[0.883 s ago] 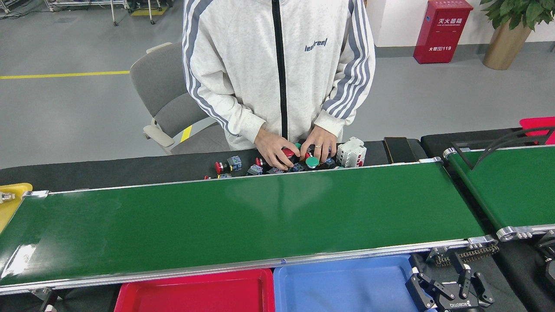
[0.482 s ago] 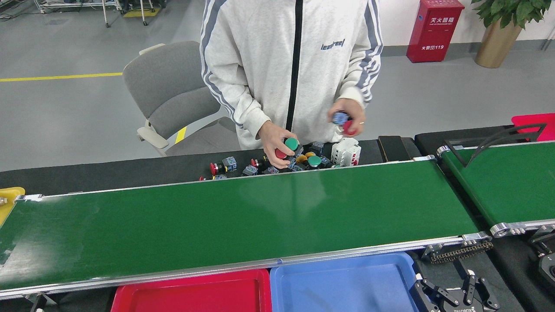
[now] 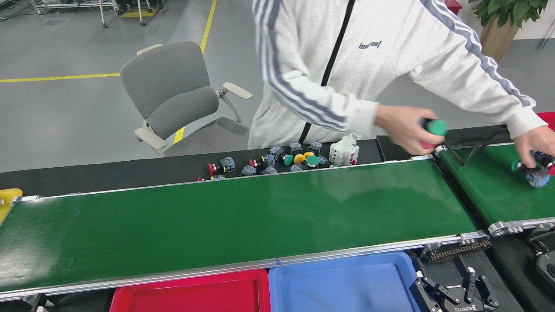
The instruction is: Pick switch part from conveyor to tray
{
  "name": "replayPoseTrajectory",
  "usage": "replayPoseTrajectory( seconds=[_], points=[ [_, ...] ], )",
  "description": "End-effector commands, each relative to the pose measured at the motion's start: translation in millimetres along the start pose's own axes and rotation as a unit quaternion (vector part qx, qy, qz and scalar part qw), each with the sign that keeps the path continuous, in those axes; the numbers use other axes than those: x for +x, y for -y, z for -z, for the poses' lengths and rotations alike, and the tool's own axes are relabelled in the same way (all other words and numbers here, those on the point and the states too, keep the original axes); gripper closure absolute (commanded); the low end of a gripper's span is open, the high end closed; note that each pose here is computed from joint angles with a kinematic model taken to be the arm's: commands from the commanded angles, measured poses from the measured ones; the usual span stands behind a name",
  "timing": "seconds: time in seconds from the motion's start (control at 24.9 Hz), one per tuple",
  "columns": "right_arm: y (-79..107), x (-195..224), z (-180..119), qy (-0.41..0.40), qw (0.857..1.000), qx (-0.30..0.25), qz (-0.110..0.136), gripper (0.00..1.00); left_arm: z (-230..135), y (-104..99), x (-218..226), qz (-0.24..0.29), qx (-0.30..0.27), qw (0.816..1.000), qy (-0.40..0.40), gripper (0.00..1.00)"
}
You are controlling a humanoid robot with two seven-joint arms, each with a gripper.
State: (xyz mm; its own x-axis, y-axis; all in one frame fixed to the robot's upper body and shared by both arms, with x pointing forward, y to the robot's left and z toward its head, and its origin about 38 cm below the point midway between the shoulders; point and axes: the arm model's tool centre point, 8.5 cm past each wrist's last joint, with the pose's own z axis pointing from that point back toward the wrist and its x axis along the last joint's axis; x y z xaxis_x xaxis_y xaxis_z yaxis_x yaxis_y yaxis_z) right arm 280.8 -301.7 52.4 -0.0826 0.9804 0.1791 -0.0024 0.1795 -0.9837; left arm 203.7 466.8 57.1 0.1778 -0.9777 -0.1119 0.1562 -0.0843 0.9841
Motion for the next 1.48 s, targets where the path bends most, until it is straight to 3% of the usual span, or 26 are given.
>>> replayPoseTrajectory(
  seconds=[0.0, 0.44, 0.64, 1.44],
  points=[
    [7.8, -3, 2, 0.000, 1.000, -0.006, -0.009, 0.01, 2, -5, -2, 0.004, 0.010, 1.000, 0.001, 0.00],
    [11.7, -13, 8, -0.002, 0.999, 0.014, -0.031, 0.01, 3, -7, 1, 0.004, 0.013, 1.000, 0.007, 0.00],
    [22.8, -14, 27, -0.013, 0.999, 0.012, -0.045, 0.01, 6, -10, 0, 0.010, 0.014, 1.000, 0.009, 0.00],
    [15.5, -12, 32, -0.006, 0.998, 0.044, -0.041, 0.00, 2, -5, 0, 0.009, 0.006, 1.000, 0.007, 0.00]
  ],
)
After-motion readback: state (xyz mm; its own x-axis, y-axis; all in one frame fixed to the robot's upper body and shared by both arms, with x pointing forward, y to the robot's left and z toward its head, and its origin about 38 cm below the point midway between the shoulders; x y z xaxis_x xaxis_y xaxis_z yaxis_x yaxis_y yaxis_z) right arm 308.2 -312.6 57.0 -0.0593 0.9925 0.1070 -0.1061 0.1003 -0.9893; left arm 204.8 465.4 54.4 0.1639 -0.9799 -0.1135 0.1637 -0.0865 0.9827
